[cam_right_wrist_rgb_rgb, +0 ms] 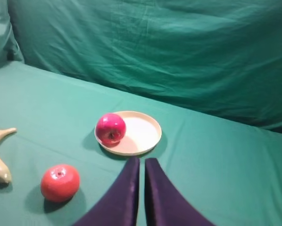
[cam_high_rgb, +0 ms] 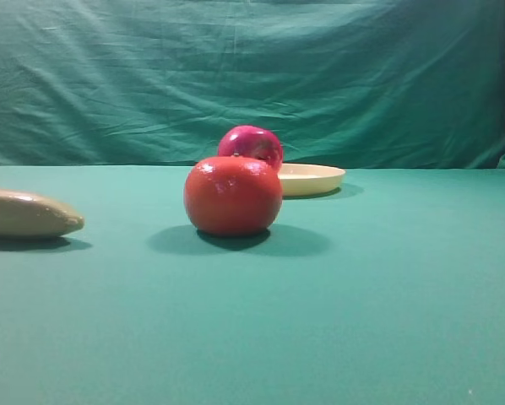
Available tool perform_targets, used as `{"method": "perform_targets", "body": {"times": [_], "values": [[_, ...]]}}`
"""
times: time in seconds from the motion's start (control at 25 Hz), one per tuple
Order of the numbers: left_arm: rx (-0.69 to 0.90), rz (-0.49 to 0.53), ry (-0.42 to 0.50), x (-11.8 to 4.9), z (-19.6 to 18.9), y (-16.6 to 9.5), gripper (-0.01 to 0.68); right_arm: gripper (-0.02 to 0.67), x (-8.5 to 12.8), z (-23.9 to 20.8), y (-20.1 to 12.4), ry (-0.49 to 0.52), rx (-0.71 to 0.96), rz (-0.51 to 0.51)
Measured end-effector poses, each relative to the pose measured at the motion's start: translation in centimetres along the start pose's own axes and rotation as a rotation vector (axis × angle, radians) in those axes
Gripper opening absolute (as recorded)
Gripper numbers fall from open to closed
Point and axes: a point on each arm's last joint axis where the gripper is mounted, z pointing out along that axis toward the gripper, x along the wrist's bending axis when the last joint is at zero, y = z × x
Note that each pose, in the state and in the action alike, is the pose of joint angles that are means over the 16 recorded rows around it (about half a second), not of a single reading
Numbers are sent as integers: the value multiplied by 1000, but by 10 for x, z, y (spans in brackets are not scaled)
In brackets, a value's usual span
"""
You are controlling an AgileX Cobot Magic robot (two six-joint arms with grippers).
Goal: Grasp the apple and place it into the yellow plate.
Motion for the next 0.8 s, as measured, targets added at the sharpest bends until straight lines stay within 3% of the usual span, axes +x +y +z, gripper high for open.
{"method": "perform_targets", "body": {"times": [0.56,0.8], "values": [[0,0,0,0,0,0,157,0,-12,10,-84,-244,-1,64],[0,0,0,0,0,0,157,0,-12,15,-124,-303,5,86]]}}
